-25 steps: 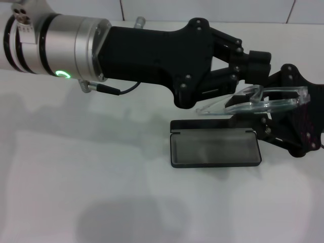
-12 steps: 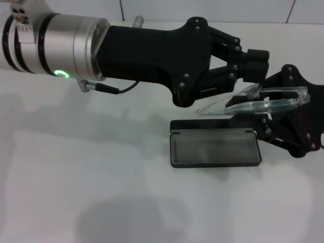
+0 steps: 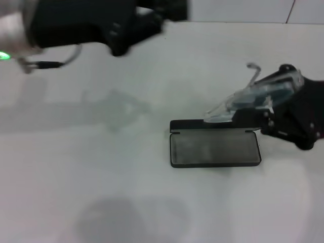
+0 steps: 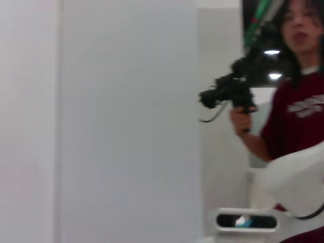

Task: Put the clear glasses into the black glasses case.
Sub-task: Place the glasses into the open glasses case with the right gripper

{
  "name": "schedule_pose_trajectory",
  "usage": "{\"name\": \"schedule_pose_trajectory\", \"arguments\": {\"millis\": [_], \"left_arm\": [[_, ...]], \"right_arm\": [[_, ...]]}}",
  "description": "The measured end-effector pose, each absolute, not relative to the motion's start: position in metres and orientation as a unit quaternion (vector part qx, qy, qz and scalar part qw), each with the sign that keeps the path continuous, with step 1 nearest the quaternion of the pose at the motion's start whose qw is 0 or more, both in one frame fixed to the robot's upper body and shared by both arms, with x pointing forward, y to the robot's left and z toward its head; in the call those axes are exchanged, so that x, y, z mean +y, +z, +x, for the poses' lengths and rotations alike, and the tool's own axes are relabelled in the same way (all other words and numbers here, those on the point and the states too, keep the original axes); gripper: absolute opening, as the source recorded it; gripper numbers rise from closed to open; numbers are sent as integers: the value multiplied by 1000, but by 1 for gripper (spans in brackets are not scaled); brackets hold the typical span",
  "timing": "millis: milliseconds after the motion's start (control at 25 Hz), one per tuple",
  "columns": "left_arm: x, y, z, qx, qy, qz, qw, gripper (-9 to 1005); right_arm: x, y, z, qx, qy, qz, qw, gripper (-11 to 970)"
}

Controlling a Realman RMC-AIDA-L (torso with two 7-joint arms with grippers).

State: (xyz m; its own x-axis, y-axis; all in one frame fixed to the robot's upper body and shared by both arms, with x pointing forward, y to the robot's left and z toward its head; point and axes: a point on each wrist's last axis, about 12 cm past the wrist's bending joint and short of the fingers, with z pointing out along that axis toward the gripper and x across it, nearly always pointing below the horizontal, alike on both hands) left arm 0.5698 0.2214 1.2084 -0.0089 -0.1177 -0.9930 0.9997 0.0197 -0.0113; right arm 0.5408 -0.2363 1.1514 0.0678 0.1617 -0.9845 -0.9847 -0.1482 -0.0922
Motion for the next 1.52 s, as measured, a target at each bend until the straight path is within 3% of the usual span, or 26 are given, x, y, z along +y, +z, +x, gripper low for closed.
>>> {"name": "schedule_pose_trajectory", "arguments": {"millis": [240, 480, 520, 560, 600, 880, 1200, 1520], "left_arm": [[290, 1200, 557, 536, -493, 399, 557, 112], [306, 1189, 545, 553, -485, 378, 563, 112], [309, 1188, 544, 555, -483, 373, 566, 112], [311, 1187, 543, 557, -481, 370, 568, 112], [313, 1187, 542, 558, -479, 368, 569, 112], [320, 1186, 540, 561, -470, 360, 579, 112], [325, 1186, 539, 561, -458, 363, 587, 112], [333, 1178, 532, 571, -445, 361, 588, 113]], "right_arm": [[-232, 1178, 568, 485, 572, -535, 390, 140], [-211, 1199, 584, 503, 572, -563, 320, 141], [-202, 1211, 591, 531, 563, -573, 269, 142], [-202, 1211, 591, 531, 563, -573, 269, 142], [-193, 1225, 600, 576, 541, -579, 200, 142], [-154, 1255, 609, 675, 455, -579, 44, 143], [-100, 1249, 611, 752, 295, -584, -80, 145], [-56, 1229, 612, 751, 189, -628, -83, 146]]}}
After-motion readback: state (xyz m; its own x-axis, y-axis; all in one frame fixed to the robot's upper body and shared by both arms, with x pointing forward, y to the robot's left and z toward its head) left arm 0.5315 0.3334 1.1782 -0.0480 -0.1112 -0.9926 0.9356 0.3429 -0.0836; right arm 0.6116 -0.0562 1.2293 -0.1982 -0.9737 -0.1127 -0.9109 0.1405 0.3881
